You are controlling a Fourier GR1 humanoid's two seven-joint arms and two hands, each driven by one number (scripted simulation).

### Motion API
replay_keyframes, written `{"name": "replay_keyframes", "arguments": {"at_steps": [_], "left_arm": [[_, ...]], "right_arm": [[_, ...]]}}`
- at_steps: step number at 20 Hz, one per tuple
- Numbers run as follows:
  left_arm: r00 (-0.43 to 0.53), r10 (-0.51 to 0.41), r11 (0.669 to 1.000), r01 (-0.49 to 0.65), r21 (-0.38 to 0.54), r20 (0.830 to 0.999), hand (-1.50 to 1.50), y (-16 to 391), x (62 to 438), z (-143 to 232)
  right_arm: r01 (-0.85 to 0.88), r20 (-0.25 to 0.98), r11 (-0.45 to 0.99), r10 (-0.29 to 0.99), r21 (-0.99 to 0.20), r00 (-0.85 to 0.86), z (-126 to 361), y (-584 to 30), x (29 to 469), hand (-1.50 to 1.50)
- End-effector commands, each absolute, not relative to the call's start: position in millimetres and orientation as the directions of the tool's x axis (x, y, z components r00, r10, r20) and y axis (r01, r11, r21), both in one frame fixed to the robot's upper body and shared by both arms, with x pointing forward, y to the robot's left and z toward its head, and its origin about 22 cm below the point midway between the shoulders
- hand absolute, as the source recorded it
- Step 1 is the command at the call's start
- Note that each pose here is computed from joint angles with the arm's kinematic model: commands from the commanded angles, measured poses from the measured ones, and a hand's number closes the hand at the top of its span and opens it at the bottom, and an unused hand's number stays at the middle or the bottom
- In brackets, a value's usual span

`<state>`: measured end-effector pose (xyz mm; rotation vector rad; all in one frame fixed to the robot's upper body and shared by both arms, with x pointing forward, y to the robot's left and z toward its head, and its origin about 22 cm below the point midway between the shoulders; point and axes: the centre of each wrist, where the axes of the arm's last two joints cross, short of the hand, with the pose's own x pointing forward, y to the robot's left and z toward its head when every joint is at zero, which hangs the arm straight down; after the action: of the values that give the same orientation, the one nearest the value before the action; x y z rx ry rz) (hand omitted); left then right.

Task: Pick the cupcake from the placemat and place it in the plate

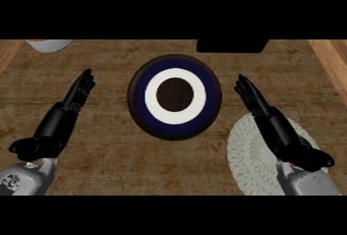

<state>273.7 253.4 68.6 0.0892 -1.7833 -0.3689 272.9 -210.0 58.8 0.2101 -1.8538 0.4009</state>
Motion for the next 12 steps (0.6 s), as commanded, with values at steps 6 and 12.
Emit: {"name": "replay_keyframes", "arguments": {"at_steps": [6,12], "left_arm": [[-0.025,-0.255,0.966,-0.047,0.254,0.967,0.00,300.1,255.8,22.4],[0.041,-0.203,0.979,-0.019,0.204,0.978,0.00,295.3,243.2,0.3]], "right_arm": [[0.449,0.998,0.894,0.020,0.009,-0.060,30.6,-261.2,279.1,1.50],[0.799,0.909,0.541,0.418,-0.262,0.015,-0.3,-278.0,255.6,-1.50]]}}
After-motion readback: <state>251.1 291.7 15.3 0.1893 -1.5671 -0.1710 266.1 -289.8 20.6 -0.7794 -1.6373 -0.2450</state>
